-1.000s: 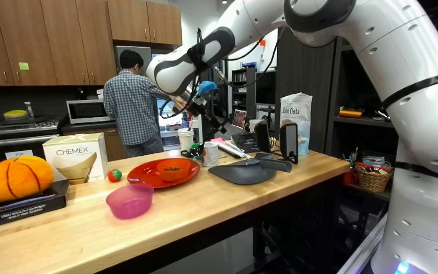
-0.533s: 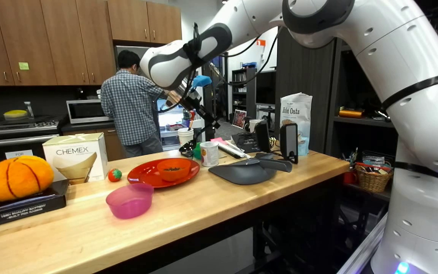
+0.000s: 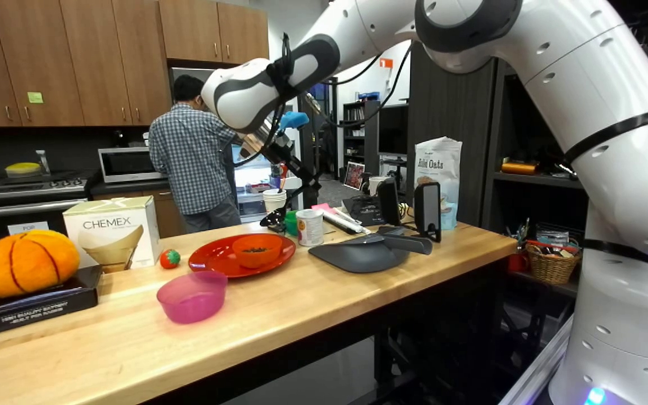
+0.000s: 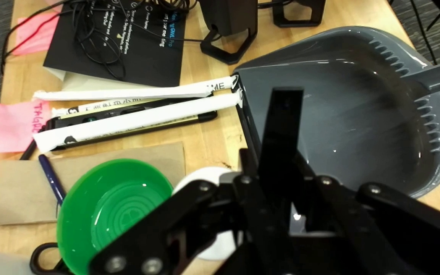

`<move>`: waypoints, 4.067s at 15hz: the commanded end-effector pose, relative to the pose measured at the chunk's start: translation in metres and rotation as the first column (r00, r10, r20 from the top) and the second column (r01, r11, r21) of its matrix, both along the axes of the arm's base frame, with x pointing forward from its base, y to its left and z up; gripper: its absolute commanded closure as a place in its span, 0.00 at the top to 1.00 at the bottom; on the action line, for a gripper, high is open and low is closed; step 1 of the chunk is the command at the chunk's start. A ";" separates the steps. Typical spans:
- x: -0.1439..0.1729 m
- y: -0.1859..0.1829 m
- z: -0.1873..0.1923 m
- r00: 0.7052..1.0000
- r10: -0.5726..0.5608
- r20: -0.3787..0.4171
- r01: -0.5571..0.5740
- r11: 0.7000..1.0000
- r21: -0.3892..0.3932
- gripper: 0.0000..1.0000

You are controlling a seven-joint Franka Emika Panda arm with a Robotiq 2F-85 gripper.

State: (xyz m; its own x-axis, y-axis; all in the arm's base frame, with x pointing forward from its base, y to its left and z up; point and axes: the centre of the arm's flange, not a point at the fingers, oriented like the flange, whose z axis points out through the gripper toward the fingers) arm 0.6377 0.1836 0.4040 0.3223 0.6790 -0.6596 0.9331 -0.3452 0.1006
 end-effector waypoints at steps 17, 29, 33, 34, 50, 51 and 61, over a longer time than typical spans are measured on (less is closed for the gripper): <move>-0.003 0.047 -0.056 0.986 0.114 -0.122 -0.106 0.992 0.065 0.06; 0.014 0.049 -0.052 0.986 0.167 -0.022 -0.165 0.985 0.049 0.06; 0.021 0.031 -0.052 0.988 0.153 -0.006 -0.153 0.988 0.023 0.06; 0.021 0.027 -0.053 0.989 0.150 -0.008 -0.150 0.988 0.020 0.06; 0.003 0.045 -0.046 0.984 0.157 -0.081 -0.155 0.988 0.024 0.06; 0.003 0.048 -0.046 0.984 0.161 -0.080 -0.159 0.987 0.027 0.06; 0.030 0.028 -0.049 0.990 0.133 -0.044 -0.133 0.991 0.005 0.06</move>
